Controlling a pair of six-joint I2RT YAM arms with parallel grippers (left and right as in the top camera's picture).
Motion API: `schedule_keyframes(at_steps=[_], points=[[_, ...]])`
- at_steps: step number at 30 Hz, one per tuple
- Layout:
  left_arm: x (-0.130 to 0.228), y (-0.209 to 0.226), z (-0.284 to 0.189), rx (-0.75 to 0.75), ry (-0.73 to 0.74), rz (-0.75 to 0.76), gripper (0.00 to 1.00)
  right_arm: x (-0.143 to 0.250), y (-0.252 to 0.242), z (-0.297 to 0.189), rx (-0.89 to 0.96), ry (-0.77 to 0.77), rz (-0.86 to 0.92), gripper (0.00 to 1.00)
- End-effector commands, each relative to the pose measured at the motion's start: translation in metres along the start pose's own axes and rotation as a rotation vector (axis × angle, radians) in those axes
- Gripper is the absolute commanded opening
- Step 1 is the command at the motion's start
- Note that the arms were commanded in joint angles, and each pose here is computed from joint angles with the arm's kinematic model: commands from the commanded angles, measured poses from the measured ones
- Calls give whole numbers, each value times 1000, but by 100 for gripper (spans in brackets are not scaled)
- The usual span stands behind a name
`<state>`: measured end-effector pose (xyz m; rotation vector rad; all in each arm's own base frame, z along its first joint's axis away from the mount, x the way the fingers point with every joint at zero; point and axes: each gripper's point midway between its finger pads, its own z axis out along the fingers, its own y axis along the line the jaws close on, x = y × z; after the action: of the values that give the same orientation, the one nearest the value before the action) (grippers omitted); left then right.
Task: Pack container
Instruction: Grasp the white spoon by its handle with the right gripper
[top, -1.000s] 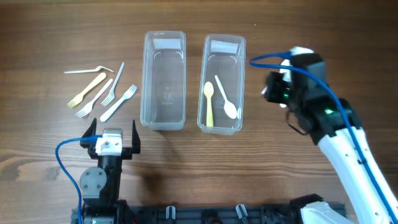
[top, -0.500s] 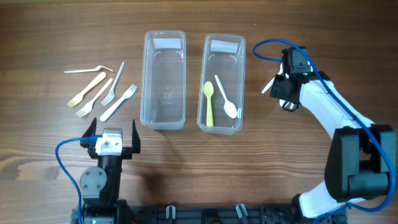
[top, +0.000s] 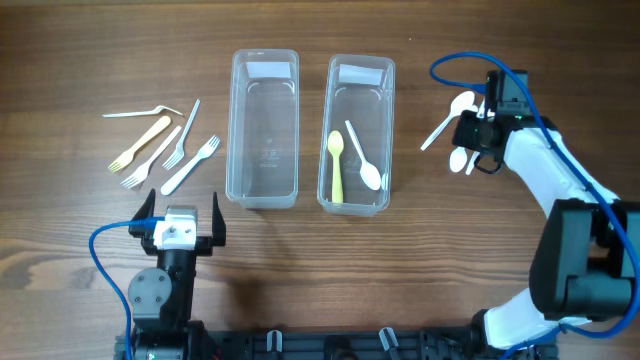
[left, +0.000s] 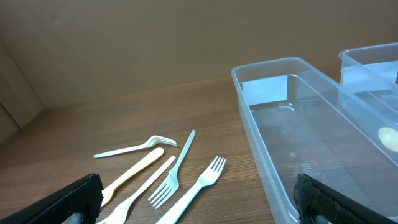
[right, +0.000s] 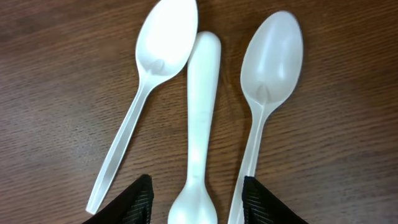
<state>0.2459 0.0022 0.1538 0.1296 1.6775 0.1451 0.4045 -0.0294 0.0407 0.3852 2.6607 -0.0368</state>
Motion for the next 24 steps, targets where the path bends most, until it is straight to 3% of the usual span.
schedule_keyframes(at_steps=[1, 7, 9, 11, 12, 17, 24], points=[[1, 1, 0, -7, -3, -9, 100, 21, 0, 24, -2, 81, -22, 46], [1, 1, 0, -7, -3, -9, 100, 46, 6, 46, -37, 177, -7, 40], [1, 1, 0, -7, -3, -9, 100, 46, 6, 46, -41, 179, 6, 29], [1, 1, 0, -6, -3, -9, 100, 47, 12, 45, -76, 188, 9, 9], [1, 1, 0, -6, -3, -9, 100, 48, 14, 45, -85, 193, 10, 4], [1, 1, 0, -7, -3, -9, 100, 49, 16, 33, -100, 206, 11, 4], [1, 1, 0, -6, -3, -9, 100, 6, 21, -36, -144, 24, 12, 4]])
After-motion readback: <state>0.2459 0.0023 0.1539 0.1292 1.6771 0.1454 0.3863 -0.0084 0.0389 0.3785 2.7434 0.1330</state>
